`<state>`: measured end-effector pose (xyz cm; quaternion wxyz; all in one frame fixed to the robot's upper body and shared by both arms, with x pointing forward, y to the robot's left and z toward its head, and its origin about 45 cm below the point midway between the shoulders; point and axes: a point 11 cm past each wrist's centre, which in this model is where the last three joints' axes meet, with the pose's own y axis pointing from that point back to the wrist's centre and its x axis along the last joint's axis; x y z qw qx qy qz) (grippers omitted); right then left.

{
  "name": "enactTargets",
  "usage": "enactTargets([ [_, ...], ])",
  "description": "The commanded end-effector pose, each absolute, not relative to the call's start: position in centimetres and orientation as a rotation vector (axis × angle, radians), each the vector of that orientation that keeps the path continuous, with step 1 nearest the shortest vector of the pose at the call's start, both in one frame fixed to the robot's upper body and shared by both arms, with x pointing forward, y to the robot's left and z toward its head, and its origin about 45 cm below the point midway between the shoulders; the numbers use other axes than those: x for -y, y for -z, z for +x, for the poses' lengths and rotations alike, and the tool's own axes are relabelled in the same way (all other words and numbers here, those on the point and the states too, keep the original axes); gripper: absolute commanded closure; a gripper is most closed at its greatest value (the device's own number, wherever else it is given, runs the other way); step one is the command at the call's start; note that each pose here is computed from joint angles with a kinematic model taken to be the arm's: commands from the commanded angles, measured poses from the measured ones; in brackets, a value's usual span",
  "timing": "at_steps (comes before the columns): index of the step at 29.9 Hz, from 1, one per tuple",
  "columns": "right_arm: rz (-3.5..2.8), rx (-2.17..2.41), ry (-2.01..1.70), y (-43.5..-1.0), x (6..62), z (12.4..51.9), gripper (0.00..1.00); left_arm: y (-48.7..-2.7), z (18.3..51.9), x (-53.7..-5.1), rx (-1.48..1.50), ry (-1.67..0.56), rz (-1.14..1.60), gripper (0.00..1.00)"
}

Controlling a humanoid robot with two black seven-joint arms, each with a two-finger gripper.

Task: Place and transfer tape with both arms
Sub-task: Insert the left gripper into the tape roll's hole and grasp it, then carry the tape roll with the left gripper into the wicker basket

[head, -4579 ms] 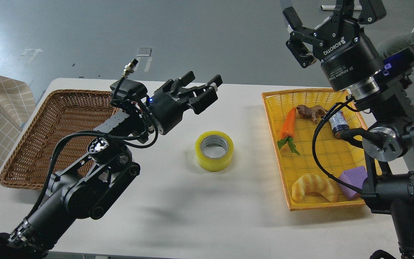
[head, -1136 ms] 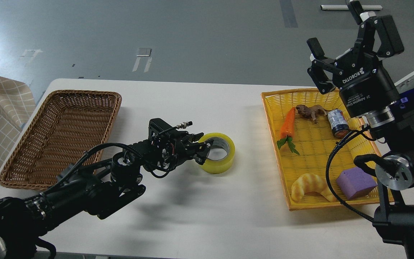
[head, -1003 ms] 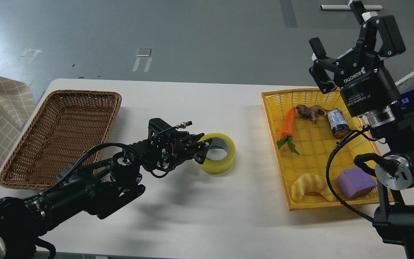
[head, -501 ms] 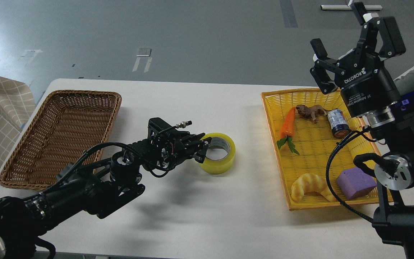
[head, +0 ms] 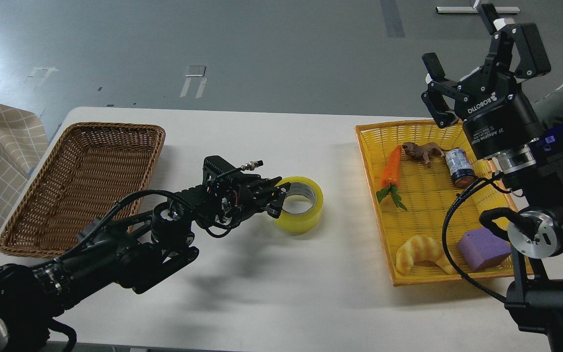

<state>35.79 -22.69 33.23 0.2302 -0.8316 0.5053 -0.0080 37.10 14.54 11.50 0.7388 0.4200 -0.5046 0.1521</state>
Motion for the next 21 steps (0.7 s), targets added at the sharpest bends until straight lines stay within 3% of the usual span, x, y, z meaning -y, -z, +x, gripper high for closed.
enactTargets([
  [1,-2.287,-1.39,0.023,-33.2,22.7,35.8,0.0,-11.6,37.1,-14.5,1.11,-0.334,0.92,0.82],
  [21,-2.288,-1.391,0.019,-33.2,22.7,35.8,0.0,-18.2,41.0,-19.5,1.279,-0.36,0.958,0.82],
])
